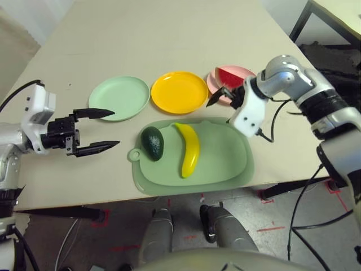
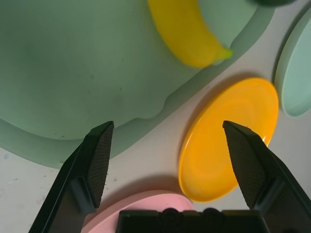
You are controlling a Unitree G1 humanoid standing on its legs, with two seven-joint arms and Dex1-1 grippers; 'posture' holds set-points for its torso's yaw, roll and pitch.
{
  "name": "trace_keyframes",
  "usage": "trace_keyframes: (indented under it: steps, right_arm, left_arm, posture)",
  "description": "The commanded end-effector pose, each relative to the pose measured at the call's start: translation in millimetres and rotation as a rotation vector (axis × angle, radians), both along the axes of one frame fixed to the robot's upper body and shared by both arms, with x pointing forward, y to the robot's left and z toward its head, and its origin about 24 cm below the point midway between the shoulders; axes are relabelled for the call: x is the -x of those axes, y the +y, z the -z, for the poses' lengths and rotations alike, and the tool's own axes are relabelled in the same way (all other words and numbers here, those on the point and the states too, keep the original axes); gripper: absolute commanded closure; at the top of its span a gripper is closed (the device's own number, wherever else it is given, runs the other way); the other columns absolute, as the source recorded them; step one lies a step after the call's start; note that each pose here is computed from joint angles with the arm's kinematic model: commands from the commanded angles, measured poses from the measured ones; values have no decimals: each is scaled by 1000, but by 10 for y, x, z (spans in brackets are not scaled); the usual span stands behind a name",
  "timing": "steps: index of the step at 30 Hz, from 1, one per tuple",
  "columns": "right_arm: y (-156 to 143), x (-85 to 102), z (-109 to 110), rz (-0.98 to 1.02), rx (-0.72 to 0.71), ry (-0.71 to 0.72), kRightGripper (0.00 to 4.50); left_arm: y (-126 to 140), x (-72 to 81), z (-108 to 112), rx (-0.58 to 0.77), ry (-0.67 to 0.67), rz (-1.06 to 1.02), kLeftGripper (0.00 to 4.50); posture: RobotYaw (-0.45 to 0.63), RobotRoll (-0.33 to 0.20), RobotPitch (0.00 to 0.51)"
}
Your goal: Place the fruits into color-matched plates.
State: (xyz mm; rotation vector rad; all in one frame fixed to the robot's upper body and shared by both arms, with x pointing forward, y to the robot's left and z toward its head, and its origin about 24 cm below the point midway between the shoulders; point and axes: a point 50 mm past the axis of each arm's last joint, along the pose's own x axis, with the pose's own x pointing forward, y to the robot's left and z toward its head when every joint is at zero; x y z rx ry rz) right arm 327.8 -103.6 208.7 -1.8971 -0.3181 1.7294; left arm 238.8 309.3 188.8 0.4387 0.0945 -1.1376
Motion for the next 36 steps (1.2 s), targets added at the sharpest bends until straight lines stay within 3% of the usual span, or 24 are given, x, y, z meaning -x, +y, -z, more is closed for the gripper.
trace_keyframes:
  steps: [1,7,13,19,30,33,36]
  right_arm:
    - [87,109,73,-36,4,42,17]
    - [407,290,156,-108,-42,92,17]
    - [625,289,271,-99,-76,126,17]
    - [602,254,493,-93,-4,138,17]
    - [606,259,678,-98,71,144,17]
    - [532,224,714,-62,110,153,615]
    - [496,218,723,-55,120,157,1660]
  left_arm:
    - [46,19,-4,-25,6,-19,0]
    - [47,15,36,-8,2,-39,0]
    - [29,-20,12,1,-23,-44,0]
    - [23,-27,3,-1,-37,-48,0]
    - [6,-5,-1,-3,-52,-52,0]
    - [13,4,-2,-3,-56,-57,0]
    - [19,8,-4,-2,-58,-61,0]
  posture:
    - [34,0,169]
    - [36,0,169]
    - [41,0,168]
    - [50,0,168]
    - [72,0,168]
    - [79,0,165]
    - [79,0,165]
